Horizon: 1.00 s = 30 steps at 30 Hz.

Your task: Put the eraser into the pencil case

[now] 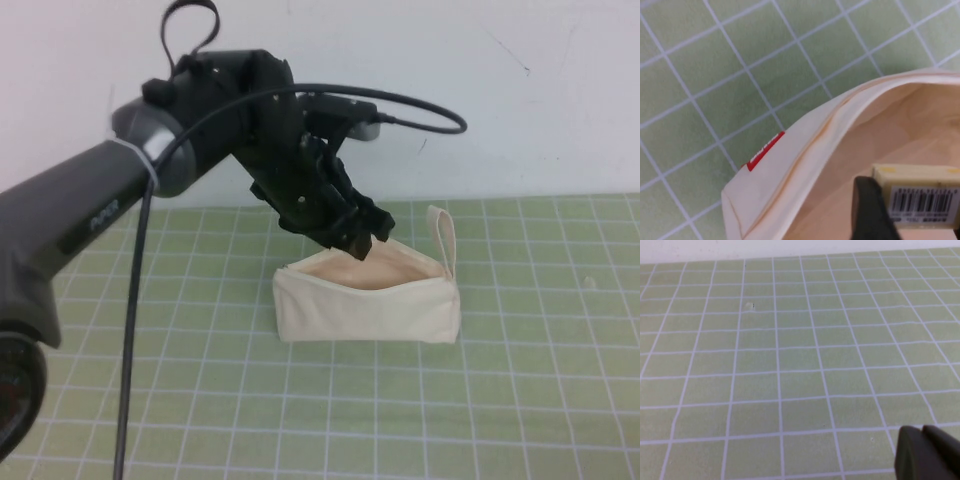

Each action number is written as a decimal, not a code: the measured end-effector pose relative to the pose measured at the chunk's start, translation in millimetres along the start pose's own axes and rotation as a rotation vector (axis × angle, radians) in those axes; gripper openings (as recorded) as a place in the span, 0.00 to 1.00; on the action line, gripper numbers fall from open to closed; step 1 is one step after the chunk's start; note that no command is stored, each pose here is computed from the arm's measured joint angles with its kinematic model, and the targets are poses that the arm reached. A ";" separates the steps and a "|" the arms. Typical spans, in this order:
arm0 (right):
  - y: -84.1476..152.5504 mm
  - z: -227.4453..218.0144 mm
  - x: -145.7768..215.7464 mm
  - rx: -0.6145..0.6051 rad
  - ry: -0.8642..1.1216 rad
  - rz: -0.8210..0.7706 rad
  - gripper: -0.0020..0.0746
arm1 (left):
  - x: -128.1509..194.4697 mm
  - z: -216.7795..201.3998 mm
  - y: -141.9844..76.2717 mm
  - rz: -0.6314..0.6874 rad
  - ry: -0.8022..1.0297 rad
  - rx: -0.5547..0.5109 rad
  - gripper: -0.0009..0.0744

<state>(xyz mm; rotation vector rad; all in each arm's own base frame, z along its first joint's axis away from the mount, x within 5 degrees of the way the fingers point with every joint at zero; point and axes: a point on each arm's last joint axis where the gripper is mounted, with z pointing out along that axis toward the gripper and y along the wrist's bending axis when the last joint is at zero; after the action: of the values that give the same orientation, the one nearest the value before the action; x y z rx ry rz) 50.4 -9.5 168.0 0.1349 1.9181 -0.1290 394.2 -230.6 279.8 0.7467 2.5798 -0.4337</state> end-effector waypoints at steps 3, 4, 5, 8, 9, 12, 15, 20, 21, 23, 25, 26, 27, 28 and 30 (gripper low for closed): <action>0.0 0.0 0.0 0.000 0.000 0.000 0.03 | -1.0 6.1 1.3 -0.001 0.008 0.000 0.49; 0.0 0.0 0.0 0.000 0.000 0.000 0.03 | -2.3 4.6 1.0 0.000 0.002 0.000 0.50; 0.0 0.0 0.0 0.000 0.000 0.000 0.03 | -4.2 2.1 0.4 0.003 -0.004 0.001 0.51; 0.0 0.0 0.0 0.000 0.000 0.000 0.03 | -11.8 -10.0 -0.7 0.006 -0.023 -0.013 0.43; 0.0 0.0 0.0 0.000 0.000 -0.004 0.03 | -14.3 -15.5 -0.7 0.013 -0.029 -0.026 0.37; 0.0 0.0 0.0 0.000 0.000 -0.009 0.03 | -19.2 -40.4 -0.9 0.043 -0.049 -0.083 0.16; 0.0 0.0 0.0 0.000 0.000 -0.012 0.03 | -19.9 -80.9 -1.6 0.048 -0.107 -0.172 0.06; -0.1 0.0 0.0 0.001 0.000 -0.013 0.03 | -9.5 -180.9 -3.3 -0.012 -0.307 -0.388 0.02; -0.1 0.0 0.0 0.001 0.000 -0.013 0.03 | -4.7 -201.7 -6.4 -0.020 -0.353 -0.404 0.02; -0.1 0.0 0.0 0.001 0.000 -0.013 0.03 | 6.0 -234.8 -13.8 -0.023 -0.432 -0.402 0.01; -0.1 0.0 0.0 0.001 0.000 -0.015 0.03 | 19.9 -259.5 -21.7 -0.019 -0.495 -0.381 0.01; -0.1 0.0 0.0 0.001 0.000 -0.015 0.03 | 28.0 -269.8 -26.2 -0.012 -0.527 -0.372 0.01; -0.1 0.0 0.0 0.001 0.000 -0.015 0.03 | 36.4 -278.0 -30.5 0.006 -0.557 -0.367 0.01; -0.1 0.0 0.0 0.001 0.000 -0.015 0.03 | 43.3 -282.6 -34.3 0.028 -0.579 -0.362 0.01; -0.1 0.0 0.0 0.001 0.000 -0.015 0.03 | 62.4 -289.6 -41.7 0.075 -0.620 -0.344 0.01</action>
<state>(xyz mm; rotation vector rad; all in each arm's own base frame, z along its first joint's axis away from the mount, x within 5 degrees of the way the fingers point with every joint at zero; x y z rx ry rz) 50.4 -9.6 168.0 0.1212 1.9193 -0.1394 234.7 -121.0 508.0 0.4855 1.9637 -0.1524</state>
